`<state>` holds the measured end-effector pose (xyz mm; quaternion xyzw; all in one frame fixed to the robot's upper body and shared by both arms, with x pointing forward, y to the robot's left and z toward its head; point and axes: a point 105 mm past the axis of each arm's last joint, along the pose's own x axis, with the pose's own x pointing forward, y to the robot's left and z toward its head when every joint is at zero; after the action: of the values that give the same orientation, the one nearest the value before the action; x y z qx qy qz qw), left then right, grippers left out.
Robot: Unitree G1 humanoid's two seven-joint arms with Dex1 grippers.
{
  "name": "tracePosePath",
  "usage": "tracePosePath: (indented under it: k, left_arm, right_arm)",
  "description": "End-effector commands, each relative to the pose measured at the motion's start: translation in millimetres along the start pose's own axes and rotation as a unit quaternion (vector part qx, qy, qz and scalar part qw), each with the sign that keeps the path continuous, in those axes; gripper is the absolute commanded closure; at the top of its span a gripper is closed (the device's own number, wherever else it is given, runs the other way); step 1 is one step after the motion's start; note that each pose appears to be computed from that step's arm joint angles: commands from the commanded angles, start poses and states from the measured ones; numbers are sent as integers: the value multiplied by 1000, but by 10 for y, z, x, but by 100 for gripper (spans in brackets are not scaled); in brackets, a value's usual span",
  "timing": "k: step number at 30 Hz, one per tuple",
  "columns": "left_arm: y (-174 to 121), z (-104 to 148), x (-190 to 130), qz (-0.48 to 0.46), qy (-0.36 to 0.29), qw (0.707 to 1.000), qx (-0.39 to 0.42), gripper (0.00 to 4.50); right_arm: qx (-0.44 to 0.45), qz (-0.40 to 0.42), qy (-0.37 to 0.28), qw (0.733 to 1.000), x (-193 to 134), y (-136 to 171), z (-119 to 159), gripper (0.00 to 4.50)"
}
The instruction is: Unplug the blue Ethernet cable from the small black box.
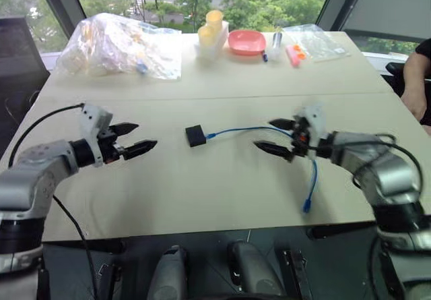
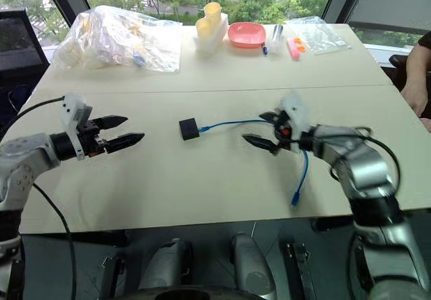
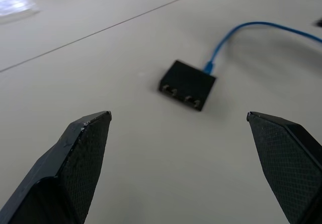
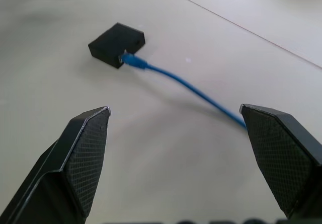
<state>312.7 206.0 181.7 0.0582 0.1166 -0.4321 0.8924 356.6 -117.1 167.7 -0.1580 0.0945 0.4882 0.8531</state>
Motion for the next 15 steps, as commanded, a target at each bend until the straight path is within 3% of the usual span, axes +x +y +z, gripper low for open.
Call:
tracePosePath:
  k: [1, 8, 15]
  left_arm:
    - [-73, 46, -61, -68, 35, 997, 12, 2]
    - [122, 280, -141, -36, 6, 999, 32, 2]
    - [-26, 99, -189, -16, 0, 1000, 3, 2]
  right_arm:
    - [-30, 73, 31, 996, 364, -56, 22, 17]
    - [-33, 144, 87, 985, 826, -88, 4, 17]
    - [-37, 146, 126, 981, 1084, 69, -164, 17]
